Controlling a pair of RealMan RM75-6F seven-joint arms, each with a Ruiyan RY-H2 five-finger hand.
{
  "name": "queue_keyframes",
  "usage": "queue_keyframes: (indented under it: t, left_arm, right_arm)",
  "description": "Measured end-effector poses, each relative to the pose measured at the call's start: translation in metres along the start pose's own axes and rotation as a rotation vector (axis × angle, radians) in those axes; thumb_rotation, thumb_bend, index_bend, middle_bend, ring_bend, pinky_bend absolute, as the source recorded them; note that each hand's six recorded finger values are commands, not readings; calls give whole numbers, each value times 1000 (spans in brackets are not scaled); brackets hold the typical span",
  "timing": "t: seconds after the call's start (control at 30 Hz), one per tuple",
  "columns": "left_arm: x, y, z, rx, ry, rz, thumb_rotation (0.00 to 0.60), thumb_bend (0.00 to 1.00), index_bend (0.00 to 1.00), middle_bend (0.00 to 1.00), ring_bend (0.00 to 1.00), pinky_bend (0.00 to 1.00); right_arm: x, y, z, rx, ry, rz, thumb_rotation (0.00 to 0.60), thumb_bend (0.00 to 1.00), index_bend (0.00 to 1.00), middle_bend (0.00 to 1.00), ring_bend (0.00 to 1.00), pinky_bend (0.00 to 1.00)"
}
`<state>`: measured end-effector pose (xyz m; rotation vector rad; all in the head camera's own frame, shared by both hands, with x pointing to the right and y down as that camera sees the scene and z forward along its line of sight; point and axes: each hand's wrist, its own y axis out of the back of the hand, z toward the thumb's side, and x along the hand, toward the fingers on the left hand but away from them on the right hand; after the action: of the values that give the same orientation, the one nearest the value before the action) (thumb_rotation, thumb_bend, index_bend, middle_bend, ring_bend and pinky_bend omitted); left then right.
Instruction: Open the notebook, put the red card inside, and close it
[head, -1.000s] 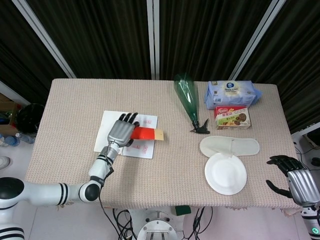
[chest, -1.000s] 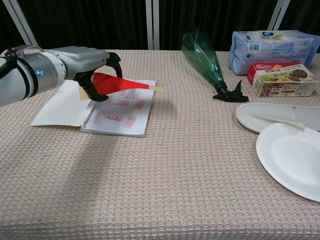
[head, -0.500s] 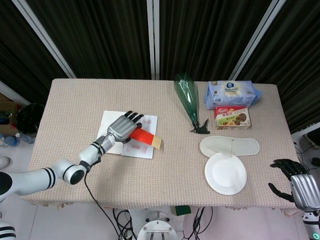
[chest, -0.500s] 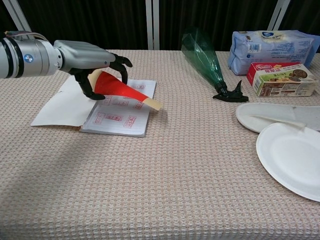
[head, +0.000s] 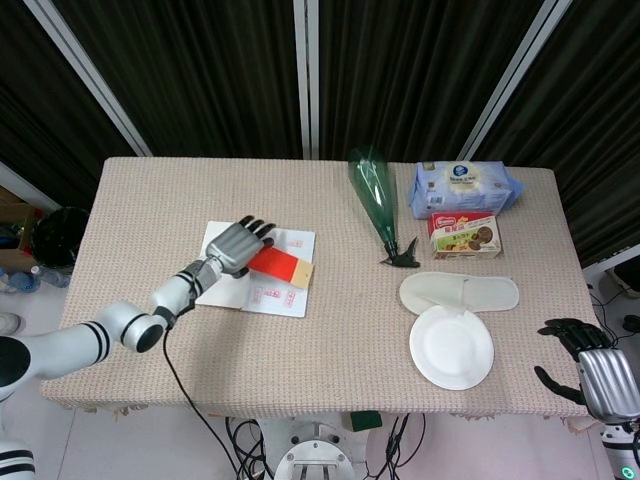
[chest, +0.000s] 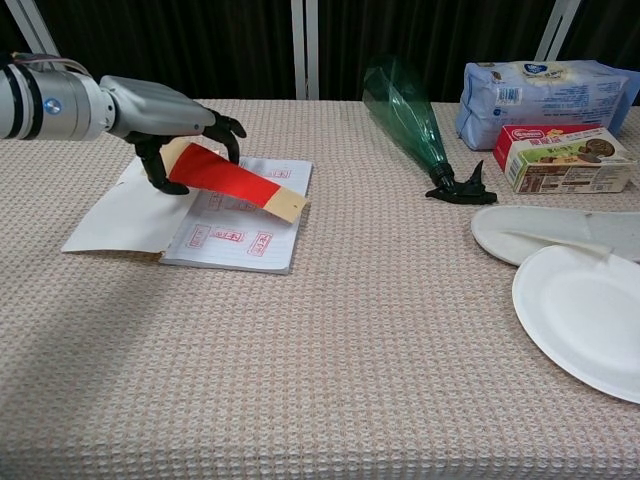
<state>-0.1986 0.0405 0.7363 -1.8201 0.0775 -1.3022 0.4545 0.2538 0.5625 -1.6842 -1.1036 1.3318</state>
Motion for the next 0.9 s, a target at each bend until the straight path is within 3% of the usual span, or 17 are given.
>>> queue_keyframes:
  t: [0.27, 0.37, 0.47, 0.53, 0.63, 0.73, 0.9]
  left_arm:
    - [-9, -3, -16, -66, 65, -29, 600, 380, 141, 0, 0, 68]
    - [-16, 3, -13, -165, 72, -8, 600, 395, 168, 0, 0, 66]
    - [-21, 14, -6, -290, 69, 29, 595, 521, 238, 0, 0, 65]
    - [-22, 20, -2, -339, 75, 55, 483, 617, 253, 0, 0, 65]
    - [-16, 21, 6, -373, 81, 66, 285, 672, 258, 0, 0, 63]
    - [-8, 21, 15, -392, 91, 63, 232, 678, 259, 0, 0, 62]
    - [6, 17, 28, -387, 122, 54, 192, 675, 257, 0, 0, 59]
  right_arm:
    - [-1, 1, -1, -2, 5, -1, 600, 171, 360, 270, 210, 267]
    - [-2, 1, -1, -4, 9, 1, 600, 172, 360, 270, 210, 267]
    - [-3, 0, -1, -8, 12, 2, 600, 171, 360, 270, 210, 267]
    - [-4, -2, 0, -12, 15, 3, 600, 171, 360, 269, 210, 267]
    - [-6, -4, -1, -16, 18, 8, 600, 172, 360, 269, 210, 267]
    - [-6, -4, -2, -17, 15, 8, 600, 172, 360, 270, 210, 267]
    - [-6, -2, -5, -18, 10, 5, 600, 172, 361, 270, 210, 267]
